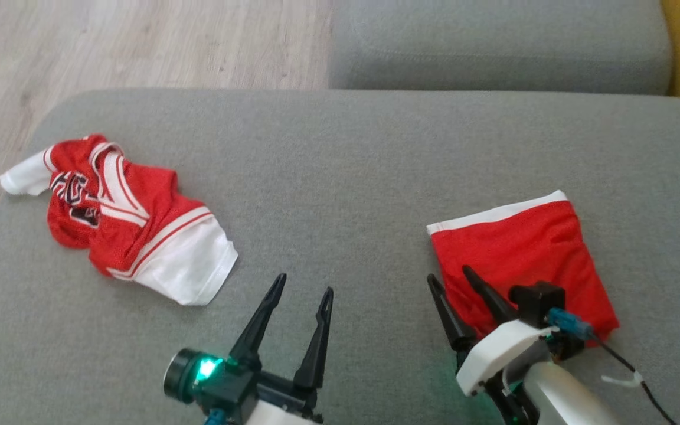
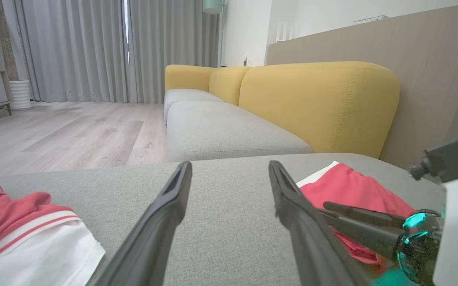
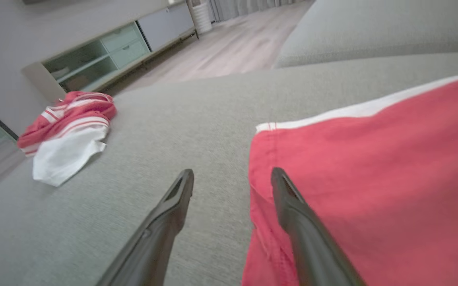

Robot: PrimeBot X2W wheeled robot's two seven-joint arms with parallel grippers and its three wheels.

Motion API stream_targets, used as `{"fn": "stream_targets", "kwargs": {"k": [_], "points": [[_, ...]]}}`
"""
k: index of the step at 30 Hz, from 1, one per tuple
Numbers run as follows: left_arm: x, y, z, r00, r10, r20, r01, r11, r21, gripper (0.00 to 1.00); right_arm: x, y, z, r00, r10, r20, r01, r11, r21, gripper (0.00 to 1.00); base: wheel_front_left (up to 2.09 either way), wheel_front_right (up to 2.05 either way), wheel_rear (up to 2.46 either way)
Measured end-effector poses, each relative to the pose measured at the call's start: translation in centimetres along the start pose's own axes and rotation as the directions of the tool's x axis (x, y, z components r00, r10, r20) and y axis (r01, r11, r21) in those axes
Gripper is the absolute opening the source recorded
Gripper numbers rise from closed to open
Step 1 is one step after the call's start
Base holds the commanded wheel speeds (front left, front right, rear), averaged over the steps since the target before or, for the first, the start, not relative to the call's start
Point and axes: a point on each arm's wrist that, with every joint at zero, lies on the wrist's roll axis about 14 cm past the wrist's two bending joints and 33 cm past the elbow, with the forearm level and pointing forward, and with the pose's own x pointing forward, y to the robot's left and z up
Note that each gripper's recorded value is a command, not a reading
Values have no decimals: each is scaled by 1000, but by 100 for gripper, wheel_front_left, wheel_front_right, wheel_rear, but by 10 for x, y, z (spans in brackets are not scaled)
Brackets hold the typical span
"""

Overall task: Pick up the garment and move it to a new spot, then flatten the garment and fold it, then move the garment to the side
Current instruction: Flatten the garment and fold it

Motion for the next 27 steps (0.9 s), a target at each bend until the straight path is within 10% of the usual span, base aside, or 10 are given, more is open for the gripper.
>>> {"fn": "stream_targets", "kwargs": {"k": [10, 27], "points": [[-15, 5, 14, 996, 71, 48, -71, 997, 8, 100, -66, -31, 70, 948, -119, 296, 148, 986, -75, 100, 0, 0, 0], [-58, 10, -7, 991, 135, -15, -134, 990, 30, 100, -161, -79, 38, 871, -383, 307, 414, 909, -40, 100, 0, 0, 0]]}}
